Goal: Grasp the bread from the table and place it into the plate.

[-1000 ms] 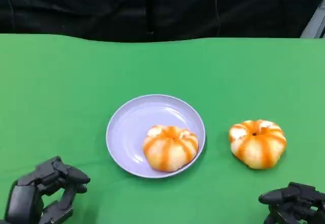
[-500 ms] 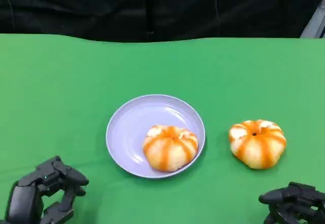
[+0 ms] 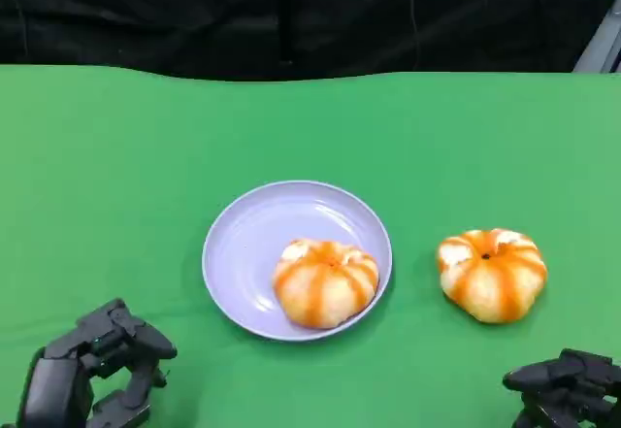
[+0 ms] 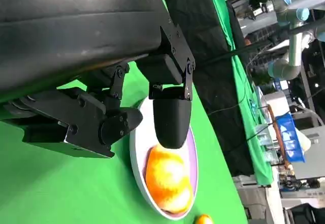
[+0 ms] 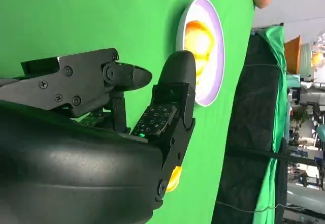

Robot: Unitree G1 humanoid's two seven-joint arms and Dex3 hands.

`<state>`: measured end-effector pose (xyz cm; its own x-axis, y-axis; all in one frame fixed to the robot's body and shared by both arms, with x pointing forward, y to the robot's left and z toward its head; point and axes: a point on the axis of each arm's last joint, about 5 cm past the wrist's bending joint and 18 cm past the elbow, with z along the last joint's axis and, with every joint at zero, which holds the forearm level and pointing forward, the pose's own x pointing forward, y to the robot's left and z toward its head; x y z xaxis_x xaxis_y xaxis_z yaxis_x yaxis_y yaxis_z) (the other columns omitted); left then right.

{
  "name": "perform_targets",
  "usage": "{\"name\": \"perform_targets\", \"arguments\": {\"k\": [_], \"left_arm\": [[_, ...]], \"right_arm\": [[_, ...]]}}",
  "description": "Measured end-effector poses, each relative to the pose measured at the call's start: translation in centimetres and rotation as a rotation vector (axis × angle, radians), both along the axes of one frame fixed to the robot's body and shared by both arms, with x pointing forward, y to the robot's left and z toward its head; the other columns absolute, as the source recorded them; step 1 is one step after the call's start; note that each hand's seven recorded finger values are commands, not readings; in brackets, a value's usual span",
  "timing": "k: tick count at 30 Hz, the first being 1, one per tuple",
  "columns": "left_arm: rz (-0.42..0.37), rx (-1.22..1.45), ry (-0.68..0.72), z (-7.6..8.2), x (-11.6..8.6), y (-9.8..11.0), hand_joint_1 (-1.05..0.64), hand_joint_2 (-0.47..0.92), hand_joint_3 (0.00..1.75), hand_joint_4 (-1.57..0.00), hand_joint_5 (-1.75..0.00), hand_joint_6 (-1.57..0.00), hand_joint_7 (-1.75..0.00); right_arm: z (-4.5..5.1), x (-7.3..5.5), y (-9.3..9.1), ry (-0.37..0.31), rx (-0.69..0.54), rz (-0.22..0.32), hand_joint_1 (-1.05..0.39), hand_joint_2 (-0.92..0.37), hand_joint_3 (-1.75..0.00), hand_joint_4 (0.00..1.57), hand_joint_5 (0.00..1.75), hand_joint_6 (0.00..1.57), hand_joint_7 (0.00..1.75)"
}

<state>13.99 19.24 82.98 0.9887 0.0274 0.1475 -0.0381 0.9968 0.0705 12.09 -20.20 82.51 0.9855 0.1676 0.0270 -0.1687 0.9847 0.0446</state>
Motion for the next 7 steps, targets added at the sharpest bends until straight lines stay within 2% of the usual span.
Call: {"name": "perform_targets", "arguments": {"k": [7], "left_arm": [[-0.016, -0.001, 0.000, 0.00, 0.00, -0.01, 0.09, 0.80, 0.72, -0.77, -1.69, -0.79, -1.37]], "right_arm": [[-0.05, -0.13, -0.02, 0.004, 0.001, 0.001, -0.02, -0.92, -0.38, 0.73, 1.31, 1.01, 0.48]]}}
